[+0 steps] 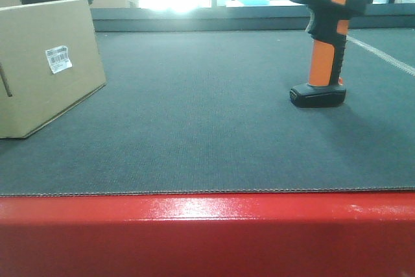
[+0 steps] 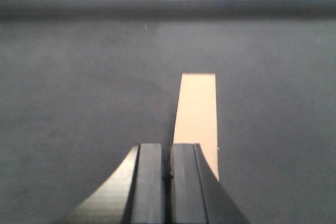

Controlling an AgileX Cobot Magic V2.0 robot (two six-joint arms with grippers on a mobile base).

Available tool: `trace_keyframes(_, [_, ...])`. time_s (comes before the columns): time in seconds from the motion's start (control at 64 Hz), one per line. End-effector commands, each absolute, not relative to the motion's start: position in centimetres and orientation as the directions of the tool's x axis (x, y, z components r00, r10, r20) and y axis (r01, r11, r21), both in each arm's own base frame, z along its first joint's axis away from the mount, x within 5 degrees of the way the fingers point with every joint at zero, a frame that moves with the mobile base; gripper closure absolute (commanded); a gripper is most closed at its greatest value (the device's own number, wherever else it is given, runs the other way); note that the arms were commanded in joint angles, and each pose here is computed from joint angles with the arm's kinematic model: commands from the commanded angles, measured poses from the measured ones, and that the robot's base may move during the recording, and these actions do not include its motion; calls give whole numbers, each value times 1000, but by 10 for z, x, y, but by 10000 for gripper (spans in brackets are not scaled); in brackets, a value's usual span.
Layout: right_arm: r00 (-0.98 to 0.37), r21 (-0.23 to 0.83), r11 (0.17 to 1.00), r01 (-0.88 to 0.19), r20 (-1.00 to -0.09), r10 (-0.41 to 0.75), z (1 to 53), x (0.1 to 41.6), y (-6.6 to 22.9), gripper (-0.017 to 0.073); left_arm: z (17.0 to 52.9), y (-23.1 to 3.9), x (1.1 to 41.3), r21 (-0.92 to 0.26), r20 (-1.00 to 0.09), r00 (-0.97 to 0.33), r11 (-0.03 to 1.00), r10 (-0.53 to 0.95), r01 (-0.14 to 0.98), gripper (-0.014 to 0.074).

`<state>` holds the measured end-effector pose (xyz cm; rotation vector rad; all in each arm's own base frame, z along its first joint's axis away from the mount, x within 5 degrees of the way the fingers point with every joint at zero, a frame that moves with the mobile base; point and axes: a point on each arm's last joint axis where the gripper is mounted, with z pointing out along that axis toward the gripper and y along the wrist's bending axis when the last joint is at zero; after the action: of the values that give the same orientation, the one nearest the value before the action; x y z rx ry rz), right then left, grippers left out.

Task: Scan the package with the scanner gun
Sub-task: 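Close the left gripper on the edge of the cardboard box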

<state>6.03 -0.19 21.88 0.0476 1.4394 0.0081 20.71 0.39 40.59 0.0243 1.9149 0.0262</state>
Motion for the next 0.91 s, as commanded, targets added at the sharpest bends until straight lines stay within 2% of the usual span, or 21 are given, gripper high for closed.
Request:
trace_keyframes(0.0, [155,37,999,29,-987,32,221,60,-2,721,411,4,234,27,-922,-385,1000,29,11,704])
trace_keyframes(0.172, [155,37,999,29,-987,32,221,60,-2,721,412,5,288,25,-907,-420,1000,28,12,704])
trace_keyframes(0.375, [155,37,999,29,-987,32,221,60,-2,721,407,6,328,29,-895,-445,1000,31,12,704])
trace_keyframes(0.532, [155,37,999,29,-987,32,221,60,-2,721,400,6,355,36,-786,-615,998,55,43,704])
trace_keyframes(0.657, [155,37,999,29,-987,32,221,60,-2,721,396,3,373,22,-706,-704,995,82,95,704])
trace_keyframes(0.829, [155,37,999,29,-987,32,221,60,-2,721,392,1,387,8,-630,-768,990,112,138,702])
trace_keyframes(0.891, [155,37,999,29,-987,32,221,60,-2,721,390,1,390,6,-619,-777,990,113,139,672])
